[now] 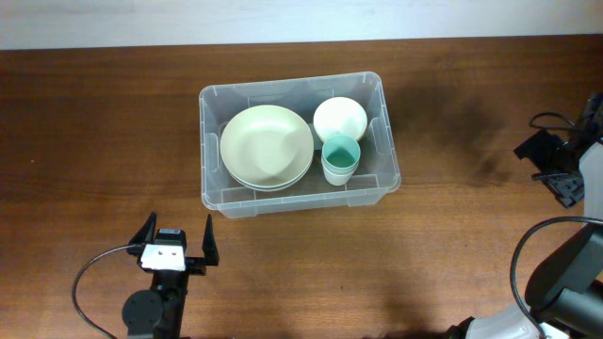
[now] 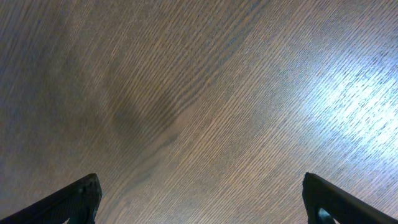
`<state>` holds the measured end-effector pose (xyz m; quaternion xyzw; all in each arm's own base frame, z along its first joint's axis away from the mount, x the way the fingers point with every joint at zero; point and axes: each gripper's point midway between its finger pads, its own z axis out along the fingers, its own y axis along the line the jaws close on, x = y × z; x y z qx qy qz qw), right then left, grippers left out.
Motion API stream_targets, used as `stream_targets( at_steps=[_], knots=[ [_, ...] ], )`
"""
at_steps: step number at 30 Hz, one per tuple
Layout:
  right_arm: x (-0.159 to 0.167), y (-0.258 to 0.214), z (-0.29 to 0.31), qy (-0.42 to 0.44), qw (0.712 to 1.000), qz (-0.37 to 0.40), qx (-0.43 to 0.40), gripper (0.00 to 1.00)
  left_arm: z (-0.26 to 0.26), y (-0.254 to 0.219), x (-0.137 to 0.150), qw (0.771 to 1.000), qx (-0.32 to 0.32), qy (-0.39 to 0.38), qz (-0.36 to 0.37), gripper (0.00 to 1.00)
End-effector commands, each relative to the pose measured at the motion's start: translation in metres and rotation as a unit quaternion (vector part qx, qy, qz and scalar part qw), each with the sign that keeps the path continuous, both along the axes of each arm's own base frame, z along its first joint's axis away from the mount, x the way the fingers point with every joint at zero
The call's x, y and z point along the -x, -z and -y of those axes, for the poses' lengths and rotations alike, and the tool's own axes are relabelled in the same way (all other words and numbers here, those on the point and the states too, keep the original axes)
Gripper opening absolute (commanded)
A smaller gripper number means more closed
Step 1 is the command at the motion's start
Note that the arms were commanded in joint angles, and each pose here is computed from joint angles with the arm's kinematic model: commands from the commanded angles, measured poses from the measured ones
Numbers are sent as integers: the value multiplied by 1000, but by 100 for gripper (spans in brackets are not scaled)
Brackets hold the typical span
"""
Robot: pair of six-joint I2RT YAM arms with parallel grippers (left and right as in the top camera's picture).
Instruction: Pack container
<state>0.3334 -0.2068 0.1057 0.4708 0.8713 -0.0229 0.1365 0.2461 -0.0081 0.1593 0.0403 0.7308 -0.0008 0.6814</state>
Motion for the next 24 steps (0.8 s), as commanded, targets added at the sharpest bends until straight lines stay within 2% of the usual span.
stream_targets(
  at_steps=[1, 17, 21, 24],
  knots=[
    [0, -2, 0, 2, 1000, 2, 3, 99, -2, 1, 0, 1000, 3, -5, 0, 99],
    [-1, -6, -3, -2, 1000, 6, 6, 99, -2, 1, 0, 1000, 3, -5, 0, 99],
    [0, -36, -4, -6, 998, 28, 48, 99, -2, 1, 0, 1000, 3, -5, 0, 99],
    [-2, -75, -18, -22, 994, 73, 73, 99, -2, 1, 0, 1000, 3, -5, 0, 99]
  ],
)
